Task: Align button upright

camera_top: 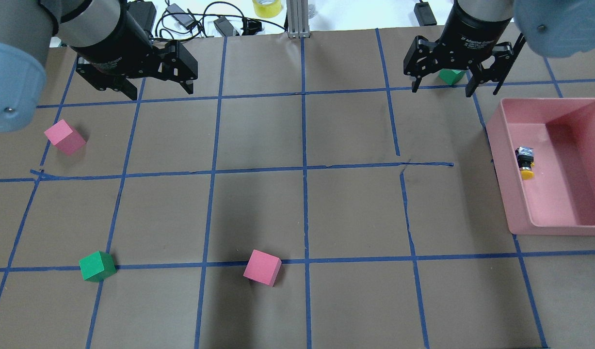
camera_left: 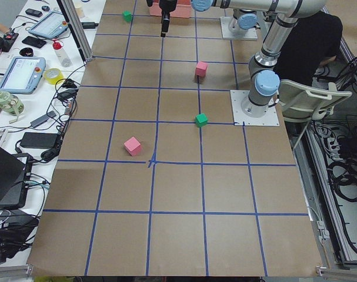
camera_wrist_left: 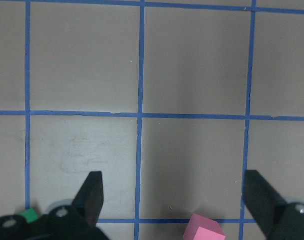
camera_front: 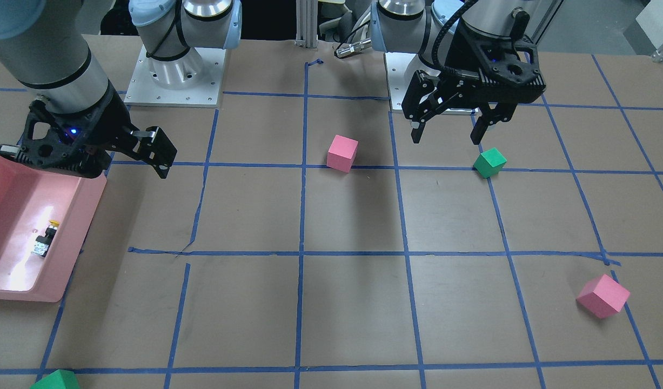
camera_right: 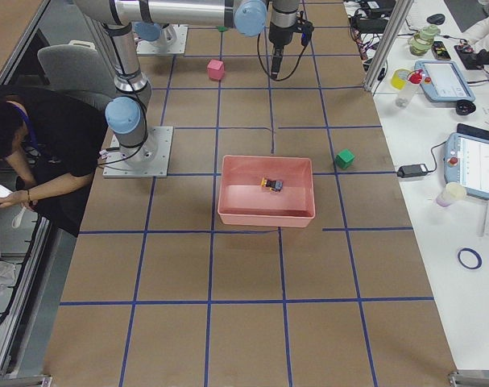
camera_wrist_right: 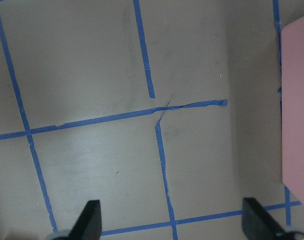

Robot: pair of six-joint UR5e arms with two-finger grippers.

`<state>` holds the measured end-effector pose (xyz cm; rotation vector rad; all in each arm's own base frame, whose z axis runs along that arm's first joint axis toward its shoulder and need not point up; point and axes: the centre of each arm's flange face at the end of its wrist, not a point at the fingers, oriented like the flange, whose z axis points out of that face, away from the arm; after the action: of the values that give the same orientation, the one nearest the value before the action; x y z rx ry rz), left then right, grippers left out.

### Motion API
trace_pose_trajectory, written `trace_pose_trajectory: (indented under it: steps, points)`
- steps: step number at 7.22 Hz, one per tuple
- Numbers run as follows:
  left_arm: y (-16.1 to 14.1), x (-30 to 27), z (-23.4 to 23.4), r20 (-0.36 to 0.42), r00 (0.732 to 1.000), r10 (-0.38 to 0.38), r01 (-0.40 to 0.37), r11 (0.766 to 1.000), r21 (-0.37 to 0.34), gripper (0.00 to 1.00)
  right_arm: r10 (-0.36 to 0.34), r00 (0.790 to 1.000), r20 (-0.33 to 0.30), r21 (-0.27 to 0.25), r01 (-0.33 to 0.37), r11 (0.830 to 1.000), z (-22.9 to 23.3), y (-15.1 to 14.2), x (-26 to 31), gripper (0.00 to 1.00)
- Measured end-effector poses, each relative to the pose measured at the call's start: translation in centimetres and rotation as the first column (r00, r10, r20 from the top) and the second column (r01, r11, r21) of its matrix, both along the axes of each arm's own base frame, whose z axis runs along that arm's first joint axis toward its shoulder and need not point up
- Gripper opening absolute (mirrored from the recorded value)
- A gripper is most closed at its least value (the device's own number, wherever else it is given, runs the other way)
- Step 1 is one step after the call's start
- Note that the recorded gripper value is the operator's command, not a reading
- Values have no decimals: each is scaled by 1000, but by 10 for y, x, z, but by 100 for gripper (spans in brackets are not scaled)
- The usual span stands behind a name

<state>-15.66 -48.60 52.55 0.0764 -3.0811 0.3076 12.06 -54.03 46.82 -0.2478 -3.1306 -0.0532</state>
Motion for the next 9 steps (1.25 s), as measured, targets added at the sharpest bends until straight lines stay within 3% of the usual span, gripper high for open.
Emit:
trace_pose_trajectory:
  steps: [7, 9]
  points:
    - [0, 0, 0, -2, 1000, 1, -1, 1000, 0, 100, -18, 1000, -1, -9, 18, 1000, -4, -6, -4, 100]
    - [0, 0, 0, -5, 1000, 2, -2, 1000, 1, 96, -18, 1000, -3, -11, 18, 1000, -3, -6, -6, 100]
